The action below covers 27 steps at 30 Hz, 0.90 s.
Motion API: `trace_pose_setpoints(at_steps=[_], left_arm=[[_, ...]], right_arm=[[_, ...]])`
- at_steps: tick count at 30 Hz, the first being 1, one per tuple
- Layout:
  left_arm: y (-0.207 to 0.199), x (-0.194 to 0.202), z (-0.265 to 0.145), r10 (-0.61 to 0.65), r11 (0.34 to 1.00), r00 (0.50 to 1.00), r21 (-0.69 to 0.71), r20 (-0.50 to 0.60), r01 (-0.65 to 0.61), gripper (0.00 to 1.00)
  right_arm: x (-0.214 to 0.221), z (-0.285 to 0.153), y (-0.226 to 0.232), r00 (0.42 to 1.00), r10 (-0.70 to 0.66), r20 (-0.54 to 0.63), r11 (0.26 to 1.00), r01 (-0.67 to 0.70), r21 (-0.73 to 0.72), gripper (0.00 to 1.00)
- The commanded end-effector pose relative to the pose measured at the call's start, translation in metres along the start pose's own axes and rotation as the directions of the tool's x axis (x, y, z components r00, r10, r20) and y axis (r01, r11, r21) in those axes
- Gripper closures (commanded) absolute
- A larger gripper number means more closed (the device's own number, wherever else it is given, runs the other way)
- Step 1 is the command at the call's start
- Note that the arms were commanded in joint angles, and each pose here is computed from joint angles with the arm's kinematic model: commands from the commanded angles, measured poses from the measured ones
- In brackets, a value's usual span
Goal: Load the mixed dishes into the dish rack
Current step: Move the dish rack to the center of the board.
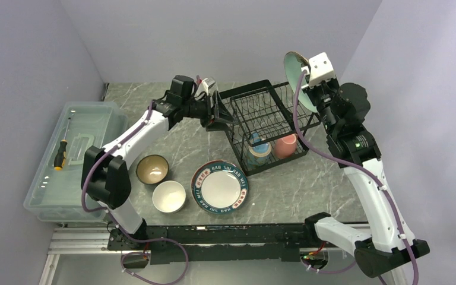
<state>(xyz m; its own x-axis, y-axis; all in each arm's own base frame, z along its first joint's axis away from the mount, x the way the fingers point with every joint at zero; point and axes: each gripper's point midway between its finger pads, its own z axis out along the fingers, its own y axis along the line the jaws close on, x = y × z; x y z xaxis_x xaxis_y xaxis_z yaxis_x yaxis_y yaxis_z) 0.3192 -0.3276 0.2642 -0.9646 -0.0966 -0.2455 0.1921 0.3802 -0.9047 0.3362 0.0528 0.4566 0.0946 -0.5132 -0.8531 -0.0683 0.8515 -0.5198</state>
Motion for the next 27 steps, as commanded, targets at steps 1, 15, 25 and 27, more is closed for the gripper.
trace_pose_setpoints(at_steps=[1, 15, 25, 27], left_arm=[[-0.027, 0.009, -0.031, 0.182, 0.983, 0.983, -0.031, 0.018, -0.181, 0.35], [0.014, 0.061, -0.078, 0.375, 0.906, 0.927, -0.210, -0.004, -0.367, 0.09], [0.045, 0.088, -0.096, 0.437, 0.857, 0.899, -0.289, -0.036, -0.427, 0.01], [0.050, 0.091, -0.098, 0.443, 0.849, 0.896, -0.303, -0.039, -0.433, 0.01]], right_arm=[[-0.066, -0.005, -0.044, 0.974, 0.033, 0.224, 0.993, -0.057, 0.100, 1.00], [-0.054, 0.020, -0.047, 0.977, 0.077, 0.199, 0.993, -0.093, 0.073, 1.00], [-0.046, 0.034, -0.044, 0.982, 0.072, 0.173, 0.995, -0.083, 0.057, 1.00], [-0.043, 0.037, -0.044, 0.984, 0.070, 0.164, 0.995, -0.081, 0.057, 1.00]])
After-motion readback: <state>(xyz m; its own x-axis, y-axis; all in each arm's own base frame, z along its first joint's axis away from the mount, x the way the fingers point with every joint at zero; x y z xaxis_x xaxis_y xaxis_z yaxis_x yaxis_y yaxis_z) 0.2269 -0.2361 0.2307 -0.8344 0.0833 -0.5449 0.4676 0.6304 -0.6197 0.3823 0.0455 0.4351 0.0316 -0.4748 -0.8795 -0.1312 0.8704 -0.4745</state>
